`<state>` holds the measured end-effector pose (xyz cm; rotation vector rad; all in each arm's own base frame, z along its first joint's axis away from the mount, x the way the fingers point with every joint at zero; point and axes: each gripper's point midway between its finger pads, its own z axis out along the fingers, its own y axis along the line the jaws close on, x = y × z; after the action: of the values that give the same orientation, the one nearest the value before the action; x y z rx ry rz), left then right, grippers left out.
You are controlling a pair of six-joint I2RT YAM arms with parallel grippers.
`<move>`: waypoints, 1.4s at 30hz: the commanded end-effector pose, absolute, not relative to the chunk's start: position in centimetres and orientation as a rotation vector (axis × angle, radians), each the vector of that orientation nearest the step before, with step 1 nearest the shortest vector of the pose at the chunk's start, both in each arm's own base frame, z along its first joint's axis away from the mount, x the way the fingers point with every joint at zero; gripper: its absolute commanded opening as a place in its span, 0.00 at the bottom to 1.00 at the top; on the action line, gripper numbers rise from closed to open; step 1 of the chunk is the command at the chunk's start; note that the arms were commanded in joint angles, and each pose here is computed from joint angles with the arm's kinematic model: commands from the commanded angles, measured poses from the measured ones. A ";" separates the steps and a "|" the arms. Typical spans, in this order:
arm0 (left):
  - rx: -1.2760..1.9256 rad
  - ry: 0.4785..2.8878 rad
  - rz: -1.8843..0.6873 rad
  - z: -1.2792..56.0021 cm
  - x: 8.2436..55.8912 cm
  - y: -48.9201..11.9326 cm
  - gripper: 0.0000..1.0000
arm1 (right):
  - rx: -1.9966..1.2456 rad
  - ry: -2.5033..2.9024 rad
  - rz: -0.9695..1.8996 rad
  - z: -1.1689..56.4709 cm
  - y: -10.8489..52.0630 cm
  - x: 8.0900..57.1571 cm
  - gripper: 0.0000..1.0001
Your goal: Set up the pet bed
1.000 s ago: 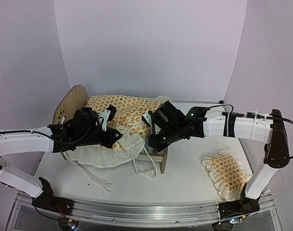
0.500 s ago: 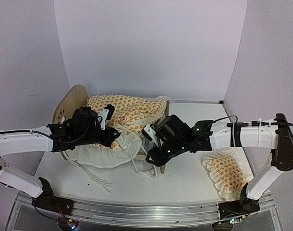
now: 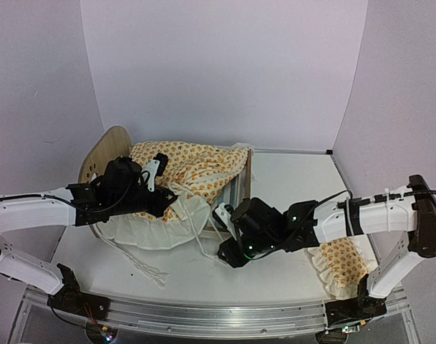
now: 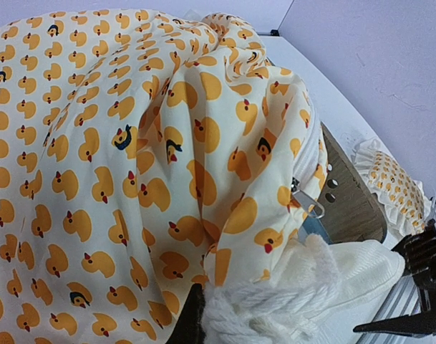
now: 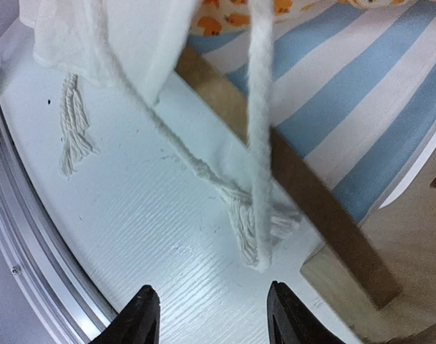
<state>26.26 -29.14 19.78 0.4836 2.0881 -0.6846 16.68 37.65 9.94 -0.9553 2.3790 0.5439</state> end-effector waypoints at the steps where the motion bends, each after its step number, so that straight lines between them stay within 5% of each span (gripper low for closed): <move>1: 0.464 1.993 -0.724 23.6 27.1 -29.7 0.00 | -0.745 2.305 0.455 11.1 37.5 17.5 0.57; 10: 0.488 1.974 -0.743 23.9 26.8 -29.8 0.00 | -0.552 2.168 0.177 8.7 37.8 19.8 0.44; 16: 0.492 1.958 -0.758 24.2 26.8 -30.0 0.00 | -0.505 2.140 0.058 6.9 37.3 20.4 0.44; 23: 0.502 1.956 -0.761 24.2 26.7 -30.2 0.00 | -0.588 2.107 0.114 9.2 39.0 20.2 0.01; 31: 0.524 1.965 -0.766 23.7 26.6 -30.5 0.00 | -0.756 2.079 0.325 17.5 38.7 17.7 0.00; 42: 0.547 1.983 -0.800 23.0 26.3 -31.2 0.00 | -0.717 1.970 0.162 22.7 38.2 23.9 0.00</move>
<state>25.67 -30.14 20.29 0.5527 2.0621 -0.7431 21.37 37.75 20.90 -0.7033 2.0323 0.2605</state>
